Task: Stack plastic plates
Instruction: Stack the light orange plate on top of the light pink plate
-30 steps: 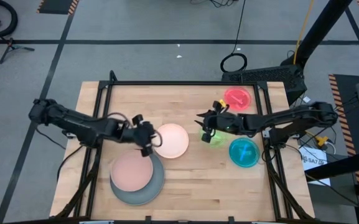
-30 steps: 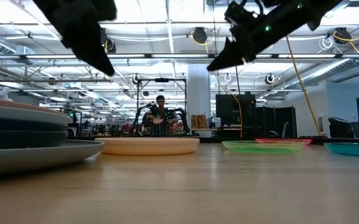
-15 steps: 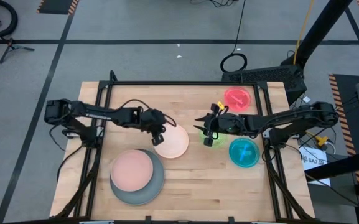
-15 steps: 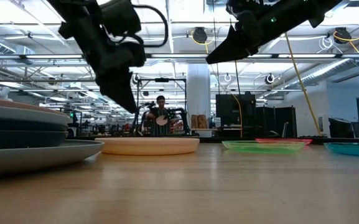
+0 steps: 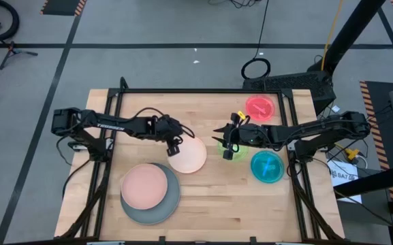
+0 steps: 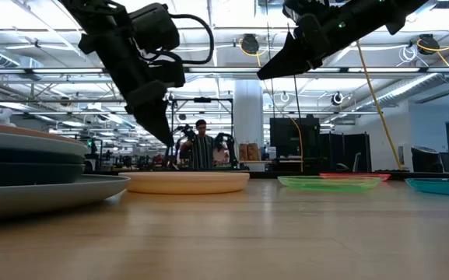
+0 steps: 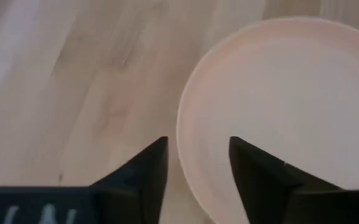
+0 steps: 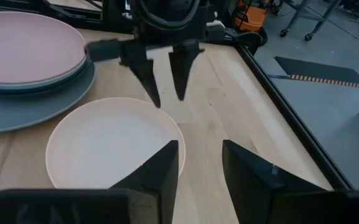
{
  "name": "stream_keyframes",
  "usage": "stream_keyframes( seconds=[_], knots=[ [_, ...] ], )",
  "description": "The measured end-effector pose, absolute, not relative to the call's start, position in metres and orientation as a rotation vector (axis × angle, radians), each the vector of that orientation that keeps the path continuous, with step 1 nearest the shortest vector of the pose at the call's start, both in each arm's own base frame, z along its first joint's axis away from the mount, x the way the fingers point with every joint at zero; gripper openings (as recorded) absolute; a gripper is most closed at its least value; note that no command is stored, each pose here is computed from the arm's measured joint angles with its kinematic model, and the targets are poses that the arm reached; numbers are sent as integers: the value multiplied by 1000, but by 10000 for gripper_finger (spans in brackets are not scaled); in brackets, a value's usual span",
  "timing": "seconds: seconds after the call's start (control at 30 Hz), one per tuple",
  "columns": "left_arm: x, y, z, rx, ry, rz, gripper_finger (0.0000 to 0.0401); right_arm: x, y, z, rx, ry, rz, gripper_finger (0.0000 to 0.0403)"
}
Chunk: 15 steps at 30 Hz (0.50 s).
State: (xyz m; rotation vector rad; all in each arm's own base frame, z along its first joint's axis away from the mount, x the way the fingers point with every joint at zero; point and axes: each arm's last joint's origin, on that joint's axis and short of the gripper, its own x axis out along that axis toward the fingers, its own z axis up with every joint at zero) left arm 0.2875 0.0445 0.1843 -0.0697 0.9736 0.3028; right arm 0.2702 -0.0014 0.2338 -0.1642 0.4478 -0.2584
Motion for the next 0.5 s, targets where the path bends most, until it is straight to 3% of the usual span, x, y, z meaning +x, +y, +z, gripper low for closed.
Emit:
stream_keyframes(
  seconds=[0.13,0.5],
  knots=[
    [294,45,174,-44,986,272,203,270,-1,234,-164,450,-258,116],
    [299,56,136,-73,1120,303,207,270,-1,233,-158,457,-259,116]
  ],
)
